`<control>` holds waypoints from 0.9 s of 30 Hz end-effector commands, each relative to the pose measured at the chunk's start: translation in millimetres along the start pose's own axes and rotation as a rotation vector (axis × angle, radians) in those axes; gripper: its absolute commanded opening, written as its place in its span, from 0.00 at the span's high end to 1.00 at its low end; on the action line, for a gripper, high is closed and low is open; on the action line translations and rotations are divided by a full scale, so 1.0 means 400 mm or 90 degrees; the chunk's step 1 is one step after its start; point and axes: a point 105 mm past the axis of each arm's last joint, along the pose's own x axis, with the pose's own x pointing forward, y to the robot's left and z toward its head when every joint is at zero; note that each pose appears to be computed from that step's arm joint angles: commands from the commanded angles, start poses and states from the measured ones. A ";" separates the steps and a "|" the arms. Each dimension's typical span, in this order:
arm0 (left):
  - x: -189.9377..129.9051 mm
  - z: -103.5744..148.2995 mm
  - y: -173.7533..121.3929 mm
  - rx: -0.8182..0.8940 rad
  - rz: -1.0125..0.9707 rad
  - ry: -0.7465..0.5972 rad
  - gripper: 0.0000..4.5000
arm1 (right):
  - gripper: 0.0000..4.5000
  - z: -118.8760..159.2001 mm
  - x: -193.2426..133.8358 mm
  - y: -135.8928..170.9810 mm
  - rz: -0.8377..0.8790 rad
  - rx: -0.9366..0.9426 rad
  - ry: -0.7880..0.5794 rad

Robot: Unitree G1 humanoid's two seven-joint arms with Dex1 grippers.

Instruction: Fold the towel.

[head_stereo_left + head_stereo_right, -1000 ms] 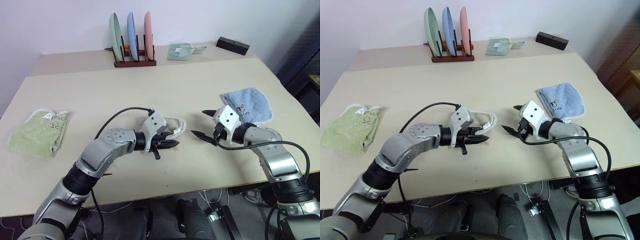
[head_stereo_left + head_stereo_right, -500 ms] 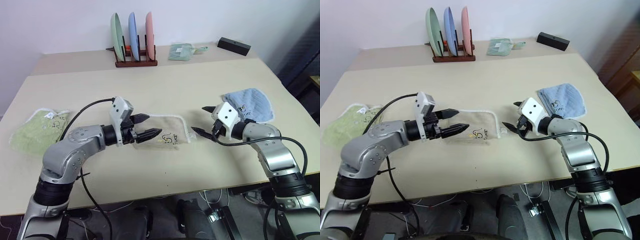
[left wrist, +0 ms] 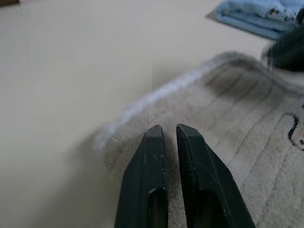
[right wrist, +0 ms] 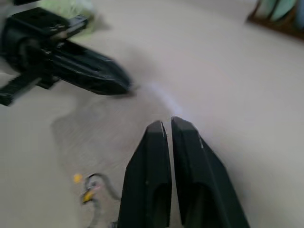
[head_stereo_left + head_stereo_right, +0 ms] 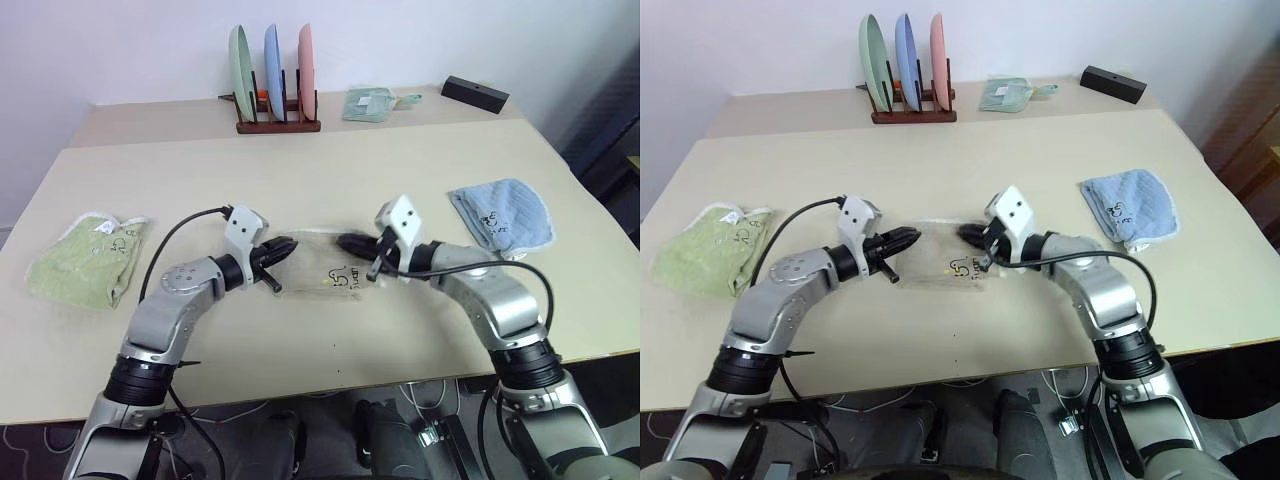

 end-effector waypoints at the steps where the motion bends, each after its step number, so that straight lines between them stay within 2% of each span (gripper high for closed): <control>1: -0.007 -0.042 0.007 0.007 0.012 0.012 0.93 | 0.98 -0.081 0.014 -0.002 -0.026 -0.005 0.054; 4: -0.009 -0.077 0.010 -0.006 0.024 0.018 0.93 | 0.98 -0.111 0.017 -0.007 -0.040 -0.008 0.074; 6: -0.010 -0.091 0.008 -0.005 0.028 0.018 0.93 | 0.98 -0.108 0.013 -0.012 -0.047 -0.013 0.069; 9: -0.018 -0.067 0.008 -0.023 0.039 -0.027 0.93 | 0.98 -0.073 -0.005 -0.026 -0.050 -0.015 0.037; 12: -0.053 -0.010 0.023 -0.025 0.057 -0.092 0.93 | 0.80 0.009 -0.052 -0.034 -0.024 0.030 -0.029; 13: -0.066 0.003 0.028 -0.020 0.061 -0.103 0.93 | 0.71 0.033 -0.068 -0.030 -0.010 0.044 -0.046; 15: -0.097 0.023 0.034 0.000 0.062 -0.113 0.93 | 0.50 0.066 -0.102 -0.039 -0.010 0.085 -0.062; 16: -0.113 0.028 0.035 0.023 0.061 -0.109 0.93 | 0.35 0.075 -0.118 -0.042 -0.009 0.106 -0.063; 17: -0.132 0.028 0.035 0.046 0.056 -0.097 0.93 | 0.27 0.080 -0.135 -0.040 0.000 0.133 -0.059; 19: -0.158 0.025 0.034 0.071 0.045 -0.078 0.93 | 0.04 0.081 -0.157 -0.032 0.014 0.180 -0.049; 22: -0.198 0.026 0.021 0.061 0.003 -0.063 0.93 | 0.02 0.023 -0.171 -0.069 -0.054 0.319 0.002; 25: -0.211 0.023 -0.017 0.095 -0.054 -0.054 0.93 | 0.02 -0.010 -0.169 -0.075 -0.080 0.354 0.034; 27: -0.220 0.016 -0.031 0.077 -0.073 -0.051 0.93 | 0.02 -0.035 -0.159 -0.078 -0.097 0.385 0.053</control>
